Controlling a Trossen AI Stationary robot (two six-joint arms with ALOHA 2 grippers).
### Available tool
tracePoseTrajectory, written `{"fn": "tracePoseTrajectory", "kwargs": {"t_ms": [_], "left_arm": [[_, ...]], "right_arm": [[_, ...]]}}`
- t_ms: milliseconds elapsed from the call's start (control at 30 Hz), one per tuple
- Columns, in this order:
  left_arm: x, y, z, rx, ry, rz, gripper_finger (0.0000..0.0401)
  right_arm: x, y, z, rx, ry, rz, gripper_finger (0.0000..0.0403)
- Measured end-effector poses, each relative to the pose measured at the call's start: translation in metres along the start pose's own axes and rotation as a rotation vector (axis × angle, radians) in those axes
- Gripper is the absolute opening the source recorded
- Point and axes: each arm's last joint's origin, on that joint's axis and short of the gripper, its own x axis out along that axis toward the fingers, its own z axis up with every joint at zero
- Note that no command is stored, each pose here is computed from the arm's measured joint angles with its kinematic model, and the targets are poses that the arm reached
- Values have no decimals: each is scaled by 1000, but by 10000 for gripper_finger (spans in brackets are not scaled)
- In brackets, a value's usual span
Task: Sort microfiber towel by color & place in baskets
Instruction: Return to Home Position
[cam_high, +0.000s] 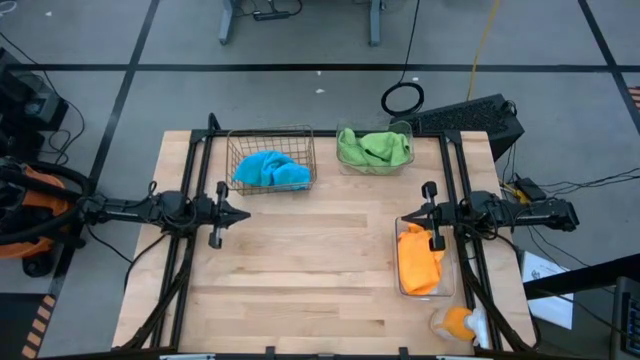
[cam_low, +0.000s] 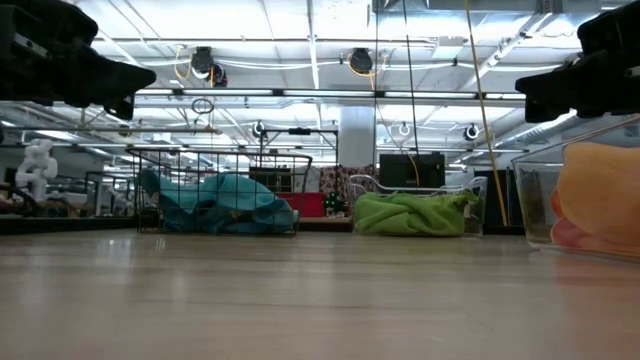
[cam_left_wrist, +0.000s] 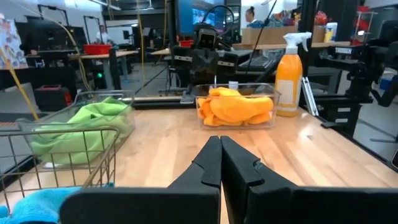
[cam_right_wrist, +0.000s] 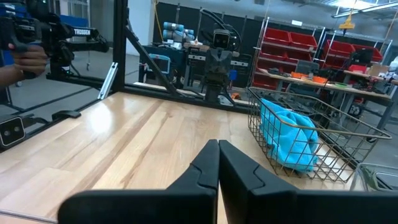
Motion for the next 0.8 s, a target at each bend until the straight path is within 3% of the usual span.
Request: {"fn": "tracePoseTrajectory", "kwargs": {"t_ms": [533, 800], "left_arm": [[0, 0, -1, -4, 5, -2, 1], [0, 0, 0, -3, -3, -1, 21]], "right_arm": [[0, 0, 0, 0, -3, 0, 0], [0, 0, 0, 0, -3, 0, 0]]}}
